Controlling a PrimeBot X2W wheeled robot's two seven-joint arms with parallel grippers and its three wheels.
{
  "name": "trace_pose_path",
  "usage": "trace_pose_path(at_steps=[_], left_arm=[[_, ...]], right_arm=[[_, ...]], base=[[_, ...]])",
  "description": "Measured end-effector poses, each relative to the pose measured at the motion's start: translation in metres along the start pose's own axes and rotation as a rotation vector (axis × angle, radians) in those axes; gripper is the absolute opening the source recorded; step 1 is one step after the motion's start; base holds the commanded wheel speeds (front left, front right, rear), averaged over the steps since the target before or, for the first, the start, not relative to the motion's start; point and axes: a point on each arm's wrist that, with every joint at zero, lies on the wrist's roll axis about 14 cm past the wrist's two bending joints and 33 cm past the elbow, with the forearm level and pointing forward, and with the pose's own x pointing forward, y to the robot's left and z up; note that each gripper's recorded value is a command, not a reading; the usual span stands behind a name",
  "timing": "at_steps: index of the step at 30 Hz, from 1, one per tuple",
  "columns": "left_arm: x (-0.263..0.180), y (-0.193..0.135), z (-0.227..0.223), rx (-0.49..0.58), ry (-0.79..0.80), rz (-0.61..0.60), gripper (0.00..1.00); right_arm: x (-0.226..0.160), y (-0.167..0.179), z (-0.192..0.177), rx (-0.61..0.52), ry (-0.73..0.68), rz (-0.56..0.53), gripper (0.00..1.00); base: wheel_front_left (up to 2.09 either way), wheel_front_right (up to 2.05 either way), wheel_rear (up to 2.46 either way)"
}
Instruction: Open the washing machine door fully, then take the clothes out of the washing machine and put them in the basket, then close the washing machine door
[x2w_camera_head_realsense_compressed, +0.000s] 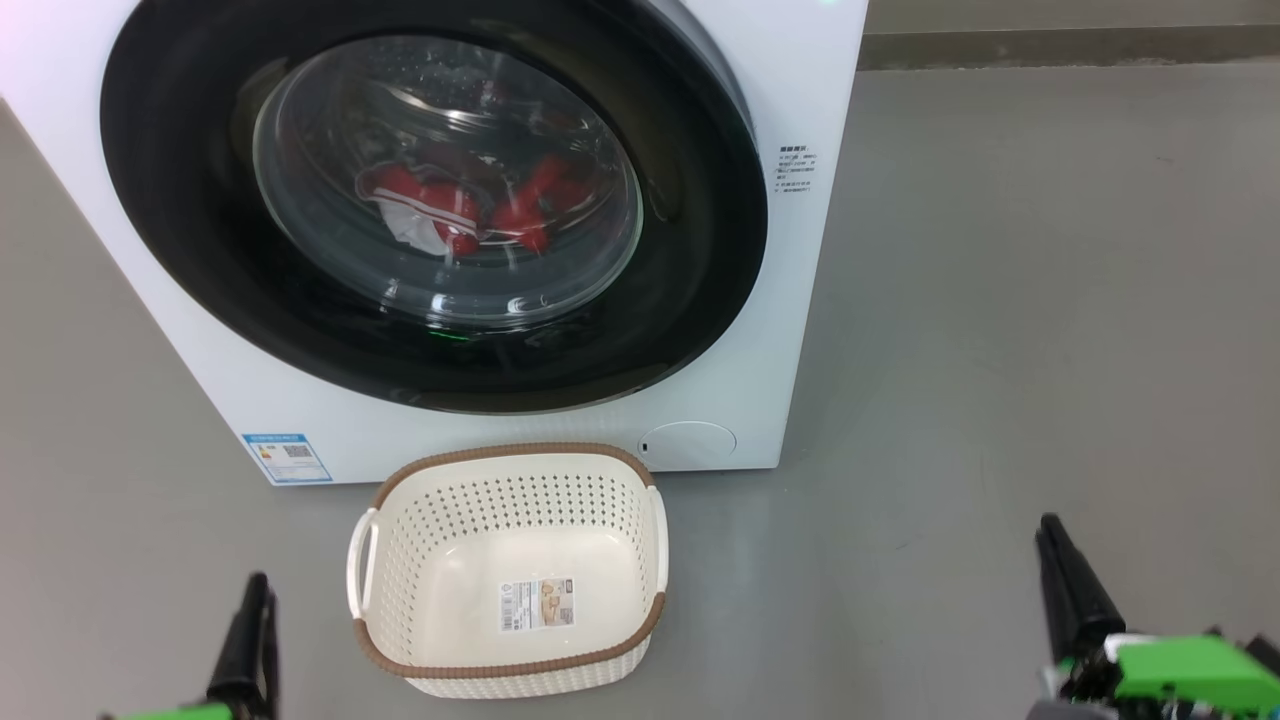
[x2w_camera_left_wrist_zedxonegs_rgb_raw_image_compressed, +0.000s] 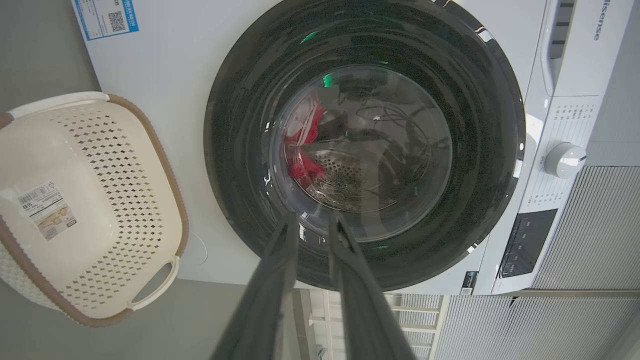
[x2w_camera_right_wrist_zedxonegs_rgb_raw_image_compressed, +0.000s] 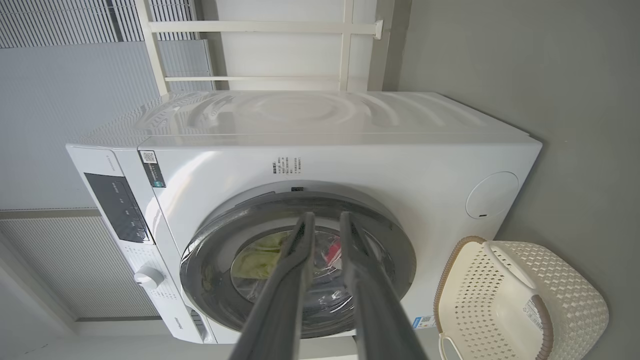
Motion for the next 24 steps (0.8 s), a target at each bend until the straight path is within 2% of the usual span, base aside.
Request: trace_pose_path(at_steps=[4, 17, 24], left_arm=[[-0.010, 0.021, -0.006, -0.018, 0.003, 0.058, 1.00], [-0.009, 0.012, -0.008, 0.024, -0.008, 0.034, 1.00], [-0.009, 0.008, -0.011, 0.097, -0.003, 0.027, 1.00]], right_arm=[[-0.009, -0.020, -0.001, 0.009, -0.005, -0.058, 1.00], [-0.007, -0.011, -0.005, -0.023, -0.010, -0.029, 1.00], [-0.010, -0.013, -0.005, -0.073, -0.017, -0.035, 1.00]], base=[[0.00, 0.00, 0.00], [0.00, 0.00, 0.00], [0.00, 0.00, 0.00]])
